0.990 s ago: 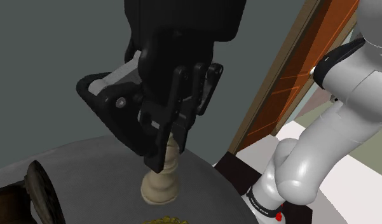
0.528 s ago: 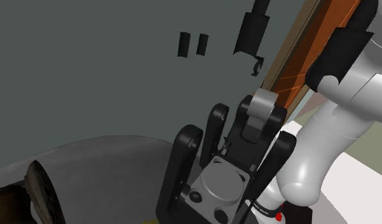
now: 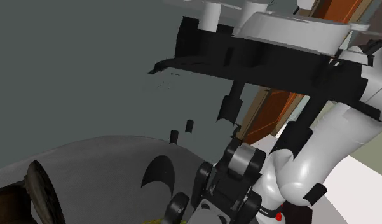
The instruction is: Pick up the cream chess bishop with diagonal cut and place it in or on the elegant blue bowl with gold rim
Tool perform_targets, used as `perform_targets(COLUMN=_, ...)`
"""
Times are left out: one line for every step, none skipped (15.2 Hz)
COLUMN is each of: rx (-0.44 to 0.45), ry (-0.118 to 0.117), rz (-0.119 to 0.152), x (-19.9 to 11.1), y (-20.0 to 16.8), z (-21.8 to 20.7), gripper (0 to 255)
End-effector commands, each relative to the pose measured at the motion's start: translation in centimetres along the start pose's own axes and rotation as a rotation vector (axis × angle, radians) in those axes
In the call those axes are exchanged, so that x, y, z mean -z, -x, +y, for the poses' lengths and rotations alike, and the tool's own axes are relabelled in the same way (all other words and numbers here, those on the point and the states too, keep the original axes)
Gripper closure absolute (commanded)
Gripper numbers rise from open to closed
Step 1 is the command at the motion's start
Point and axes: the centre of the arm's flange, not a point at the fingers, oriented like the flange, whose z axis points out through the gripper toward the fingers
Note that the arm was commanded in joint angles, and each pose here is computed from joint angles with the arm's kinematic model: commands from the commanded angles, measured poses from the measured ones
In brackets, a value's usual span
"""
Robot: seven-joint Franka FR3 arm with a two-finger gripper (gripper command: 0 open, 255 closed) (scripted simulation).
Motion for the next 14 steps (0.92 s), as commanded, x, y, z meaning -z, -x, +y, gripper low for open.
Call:
perform_targets(rx=0.000, ry=-0.001, rz=0.000, x=-1.0, y=-0.1, z=0.0, gripper=255)
perform_targets(rx=0.000, ry=-0.001, rz=0.000, x=-1.5, y=-0.2, z=0.0, gripper=255)
perform_targets(rx=0.000, ry=-0.001, rz=0.000, x=-2.1, y=-0.2, z=0.1, gripper=255)
perform_targets(rx=0.000, ry=-0.001, rz=0.000, x=-2.6, y=-0.2, z=0.1, gripper=255)
perform_targets(rx=0.000, ry=-0.001, rz=0.000, x=-3.1, y=-0.3, z=0.1, gripper=255)
perform_targets(rx=0.000, ry=-0.001, rz=0.000, x=-3.6, y=-0.3, z=0.1, gripper=255)
perform_targets(rx=0.000, ry=-0.001, rz=0.000, x=-4.2, y=-0.4, z=0.1, gripper=255)
perform_targets(rx=0.000, ry=-0.001, rz=0.000, x=-4.7, y=-0.4, z=0.1, gripper=255)
perform_targets(rx=0.000, ry=-0.001, rz=0.000, x=-5.2, y=-0.4, z=0.1, gripper=255)
perform_targets(rx=0.000, ry=-0.001, rz=0.000, x=-5.8, y=-0.5, z=0.2, gripper=255)
perform_targets(rx=0.000, ry=-0.001, rz=0.000, x=-5.8, y=-0.5, z=0.2, gripper=255)
perform_targets(rx=0.000, ry=-0.001, rz=0.000, x=-5.8, y=-0.5, z=0.2, gripper=255)
perform_targets(rx=0.000, ry=-0.001, rz=0.000, x=-5.8, y=-0.5, z=0.2, gripper=255)
perform_targets(rx=0.000, ry=-0.001, rz=0.000, x=-5.8, y=-0.5, z=0.2, gripper=255)
